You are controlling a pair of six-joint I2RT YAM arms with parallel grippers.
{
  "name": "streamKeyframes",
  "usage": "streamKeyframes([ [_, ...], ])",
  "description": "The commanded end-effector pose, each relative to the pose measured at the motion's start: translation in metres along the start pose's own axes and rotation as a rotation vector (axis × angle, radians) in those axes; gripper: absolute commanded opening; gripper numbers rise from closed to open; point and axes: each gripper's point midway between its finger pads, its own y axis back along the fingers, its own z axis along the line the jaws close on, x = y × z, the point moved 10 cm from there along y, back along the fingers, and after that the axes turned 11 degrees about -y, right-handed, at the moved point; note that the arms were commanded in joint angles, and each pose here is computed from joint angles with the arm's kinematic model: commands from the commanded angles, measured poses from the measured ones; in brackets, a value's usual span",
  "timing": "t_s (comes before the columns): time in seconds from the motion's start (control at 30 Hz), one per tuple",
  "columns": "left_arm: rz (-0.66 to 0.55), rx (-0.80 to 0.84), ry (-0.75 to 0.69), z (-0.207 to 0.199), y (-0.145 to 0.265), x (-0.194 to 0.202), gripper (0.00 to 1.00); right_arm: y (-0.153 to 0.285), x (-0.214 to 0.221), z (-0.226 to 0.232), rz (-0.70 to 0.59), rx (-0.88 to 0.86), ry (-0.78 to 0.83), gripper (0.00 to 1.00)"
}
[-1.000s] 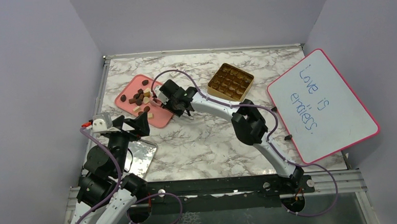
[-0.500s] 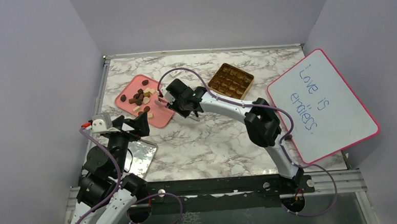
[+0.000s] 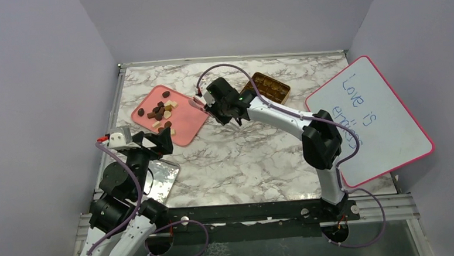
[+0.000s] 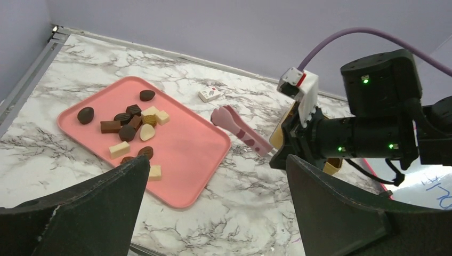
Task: Pack the chocolate
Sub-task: Pick up the fake chocolate from the plate, then place the fake chocolate in the packing box.
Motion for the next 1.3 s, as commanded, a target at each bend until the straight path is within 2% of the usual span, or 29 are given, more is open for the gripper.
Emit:
streamKeyframes([
  [0.0, 0.028, 0.006, -0.022, -0.002, -0.005, 0.005, 0.99, 0.028, -0.007, -0.025, -0.051, 0.014, -0.082, 0.26],
  [0.4, 0.132, 0.06, -0.106, -0.012, -0.022, 0.017, 0.99, 0.079, 0.008, -0.11, -0.019, 0.173, -0.242, 0.26],
  [0.73, 0.169, 0.097, -0.135, -0.015, -0.026, 0.024, 0.99, 0.101, 0.043, -0.183, 0.014, 0.326, -0.431, 0.26],
  [0.93, 0.173, 0.1, -0.138, -0.016, -0.026, 0.025, 0.99, 0.095, 0.062, -0.204, 0.065, 0.382, -0.499, 0.26],
  [1.27, 0.169, 0.103, -0.14, -0.015, -0.026, 0.024, 0.99, 0.077, 0.068, -0.214, 0.078, 0.359, -0.522, 0.28],
])
